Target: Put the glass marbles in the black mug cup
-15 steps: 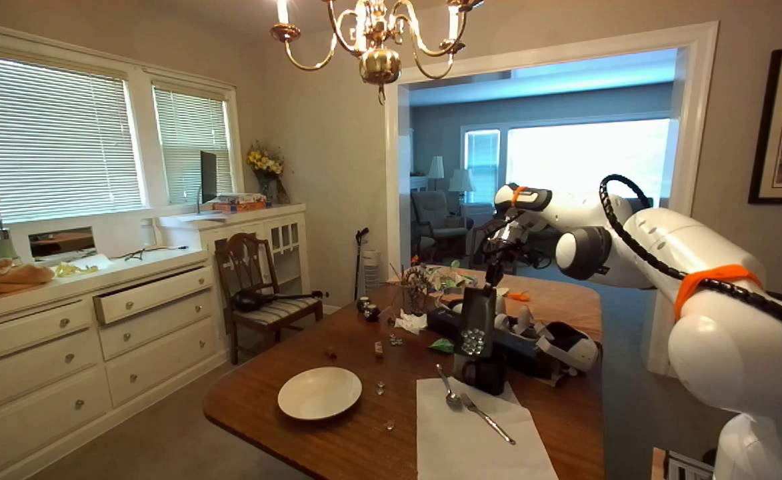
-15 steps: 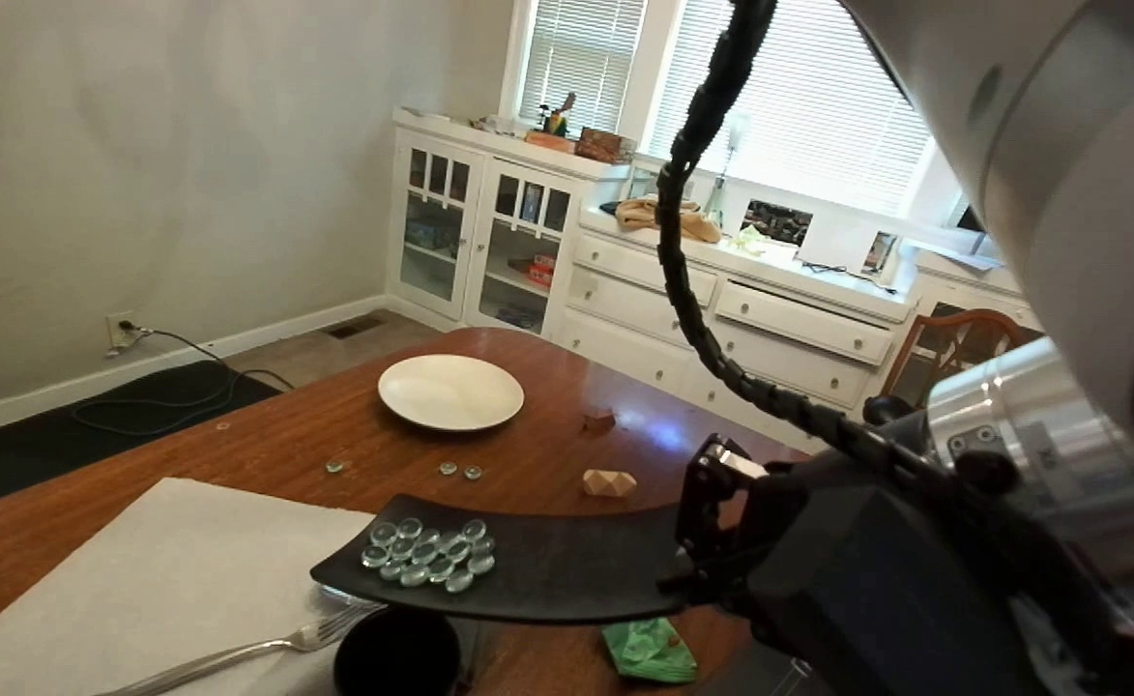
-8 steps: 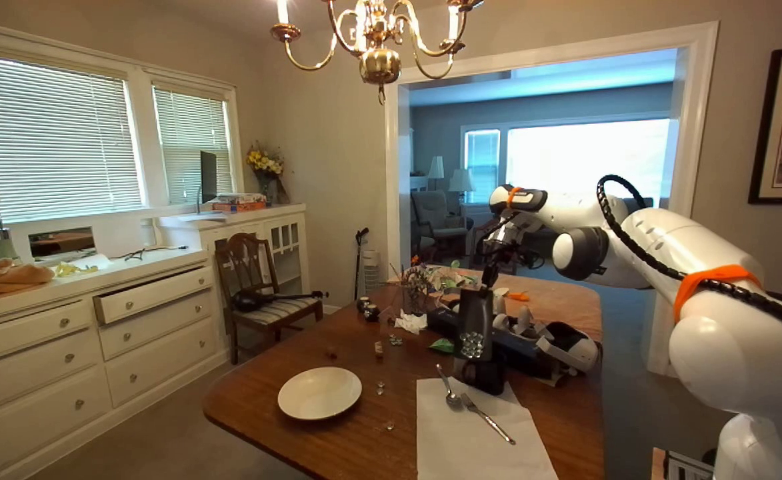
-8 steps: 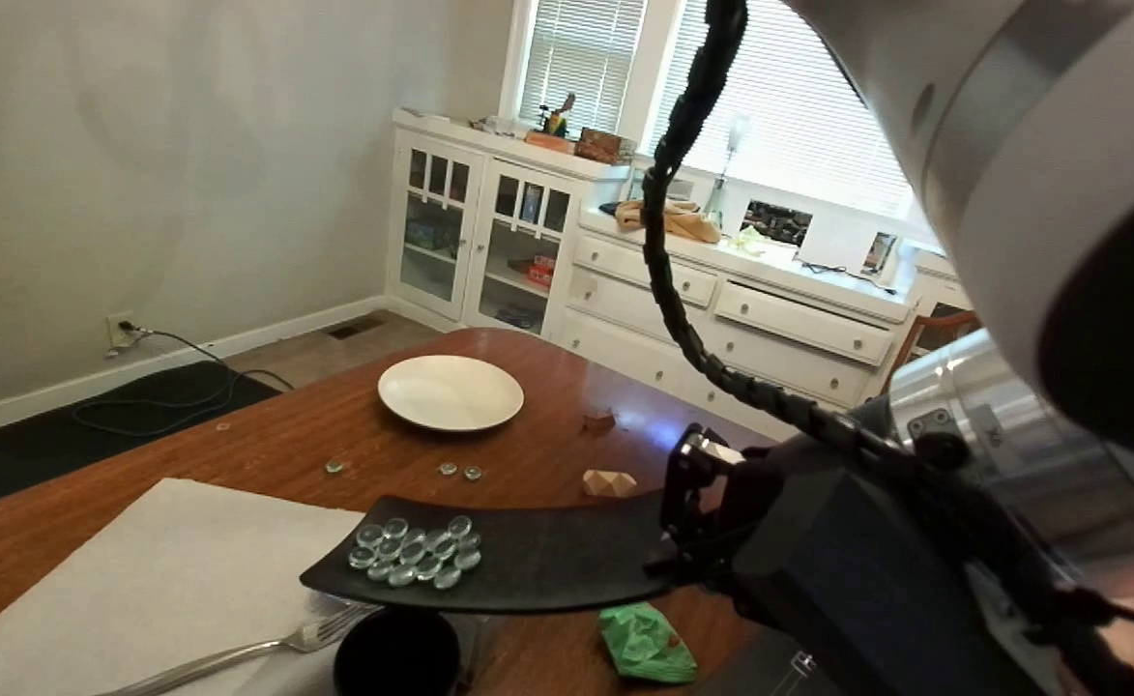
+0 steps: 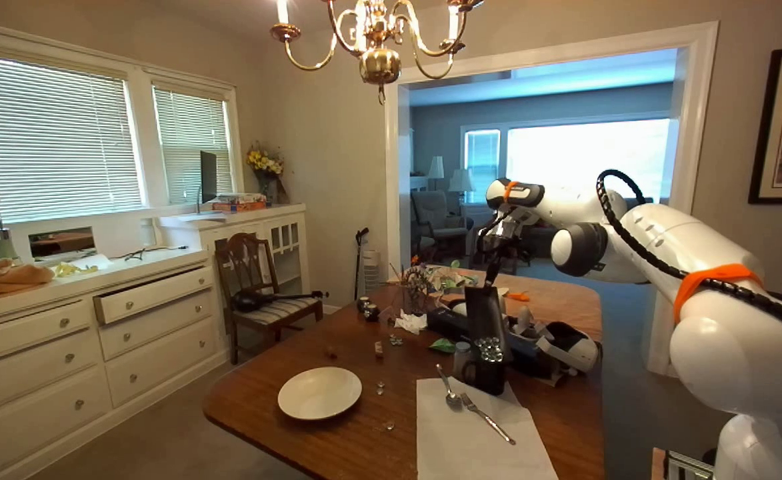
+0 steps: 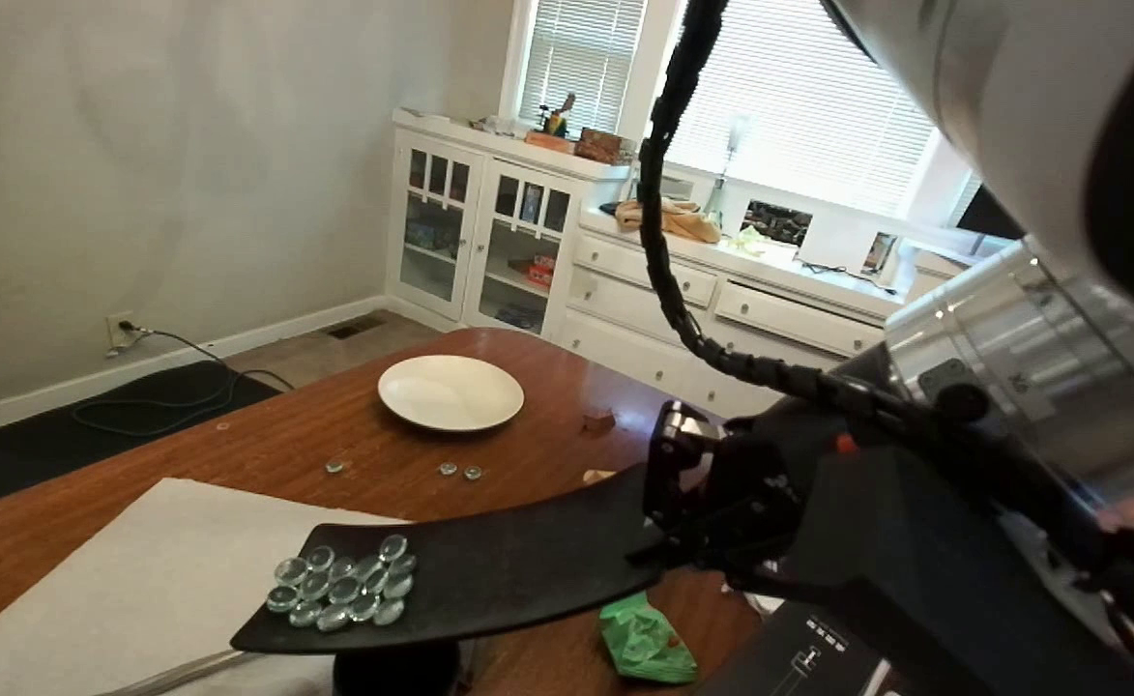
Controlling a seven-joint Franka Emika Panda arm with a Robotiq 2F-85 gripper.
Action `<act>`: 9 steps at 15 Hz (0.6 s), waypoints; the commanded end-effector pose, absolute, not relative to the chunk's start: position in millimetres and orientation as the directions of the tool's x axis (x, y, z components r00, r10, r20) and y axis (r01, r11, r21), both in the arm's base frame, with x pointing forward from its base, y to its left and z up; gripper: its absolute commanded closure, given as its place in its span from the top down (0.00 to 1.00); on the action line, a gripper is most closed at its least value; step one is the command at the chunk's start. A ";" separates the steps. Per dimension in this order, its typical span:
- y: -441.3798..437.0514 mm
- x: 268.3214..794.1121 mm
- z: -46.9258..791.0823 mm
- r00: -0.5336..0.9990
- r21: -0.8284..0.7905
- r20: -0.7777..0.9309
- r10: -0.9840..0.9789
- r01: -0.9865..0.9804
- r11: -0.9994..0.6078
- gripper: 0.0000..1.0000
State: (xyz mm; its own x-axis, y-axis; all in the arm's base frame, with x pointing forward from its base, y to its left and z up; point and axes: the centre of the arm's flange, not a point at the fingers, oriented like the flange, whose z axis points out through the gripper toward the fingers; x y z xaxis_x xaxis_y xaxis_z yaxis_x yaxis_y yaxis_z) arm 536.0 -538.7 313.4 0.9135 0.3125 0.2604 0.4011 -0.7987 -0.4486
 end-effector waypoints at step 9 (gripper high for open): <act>-573.6 575.6 322.5 0.921 -0.421 0.233 0.313 0.386 -0.821 0.02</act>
State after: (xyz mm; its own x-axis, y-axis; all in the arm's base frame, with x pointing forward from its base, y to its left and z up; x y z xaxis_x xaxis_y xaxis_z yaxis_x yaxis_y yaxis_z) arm 541.7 -538.1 317.7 0.9116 0.3246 0.2524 0.4050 -0.8150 -0.4145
